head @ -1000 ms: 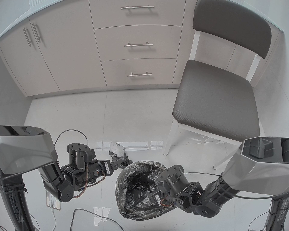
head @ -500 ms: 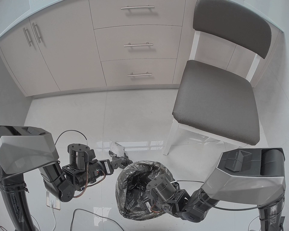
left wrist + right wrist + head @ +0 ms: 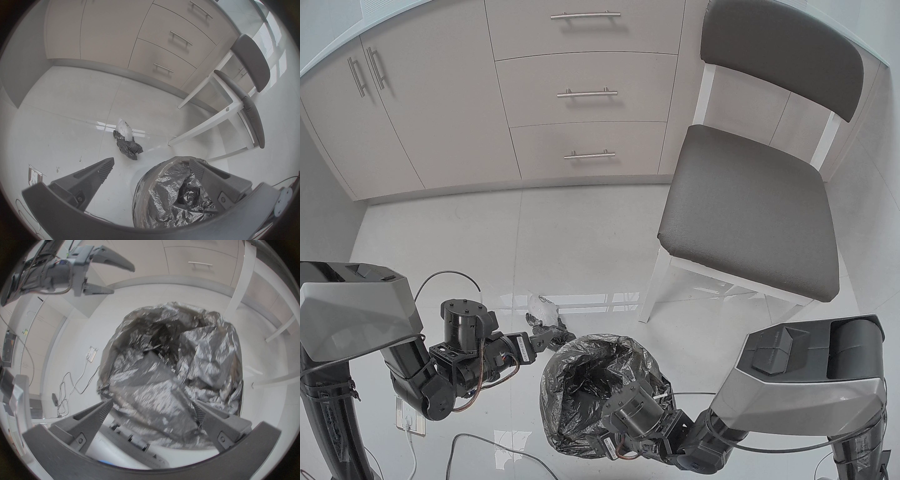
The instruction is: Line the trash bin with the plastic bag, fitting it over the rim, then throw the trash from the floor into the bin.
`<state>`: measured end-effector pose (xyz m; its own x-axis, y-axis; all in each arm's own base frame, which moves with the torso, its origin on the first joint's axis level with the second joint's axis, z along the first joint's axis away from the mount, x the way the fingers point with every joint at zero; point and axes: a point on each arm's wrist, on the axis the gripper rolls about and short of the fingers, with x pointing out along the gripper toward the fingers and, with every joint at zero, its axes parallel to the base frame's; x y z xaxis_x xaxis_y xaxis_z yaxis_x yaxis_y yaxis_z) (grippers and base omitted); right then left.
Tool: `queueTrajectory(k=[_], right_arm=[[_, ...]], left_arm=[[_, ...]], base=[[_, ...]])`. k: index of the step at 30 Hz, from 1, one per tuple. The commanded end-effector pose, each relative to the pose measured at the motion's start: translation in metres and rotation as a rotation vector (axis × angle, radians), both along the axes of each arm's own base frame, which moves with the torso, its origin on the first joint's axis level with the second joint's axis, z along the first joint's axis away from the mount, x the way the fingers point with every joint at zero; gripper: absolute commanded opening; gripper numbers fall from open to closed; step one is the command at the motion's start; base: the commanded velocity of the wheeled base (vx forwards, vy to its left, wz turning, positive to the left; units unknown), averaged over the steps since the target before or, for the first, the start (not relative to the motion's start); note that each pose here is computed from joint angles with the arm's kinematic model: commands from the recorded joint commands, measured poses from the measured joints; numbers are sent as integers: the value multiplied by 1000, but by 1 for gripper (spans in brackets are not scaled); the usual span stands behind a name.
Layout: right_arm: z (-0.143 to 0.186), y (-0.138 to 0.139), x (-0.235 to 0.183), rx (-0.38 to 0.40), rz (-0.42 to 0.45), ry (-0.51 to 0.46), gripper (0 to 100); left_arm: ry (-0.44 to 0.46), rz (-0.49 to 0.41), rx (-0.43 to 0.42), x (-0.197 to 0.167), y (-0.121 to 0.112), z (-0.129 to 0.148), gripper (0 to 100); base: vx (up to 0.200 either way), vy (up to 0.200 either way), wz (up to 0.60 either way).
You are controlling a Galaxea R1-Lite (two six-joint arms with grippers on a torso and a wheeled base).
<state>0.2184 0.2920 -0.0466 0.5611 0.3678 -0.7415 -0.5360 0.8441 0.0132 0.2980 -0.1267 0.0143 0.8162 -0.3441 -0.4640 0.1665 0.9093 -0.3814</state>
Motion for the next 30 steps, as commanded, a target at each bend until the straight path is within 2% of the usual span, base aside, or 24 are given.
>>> queueTrajectory(k=[1,15,22,26,30], right_arm=[[9,-2,-20,18,36,37,100],[1,-18,-53,-46,75,112,100],[2,-38,-67,-89,66,149,100],[6,-40,-68,-73,42,144,100],[28,-33,-58,-6,30,83,100]], left_arm=[[-1,2,1,0,0,0,100],[-1,9,4,-1,1,1,100],[6,9,7,-3,2,0,100],[10,7,6,-4,2,0,100],[16,9,8,-8,4,0,100]], base=[[0,0,0],[0,0,0],[0,0,0],[0,0,0],[0,0,0]])
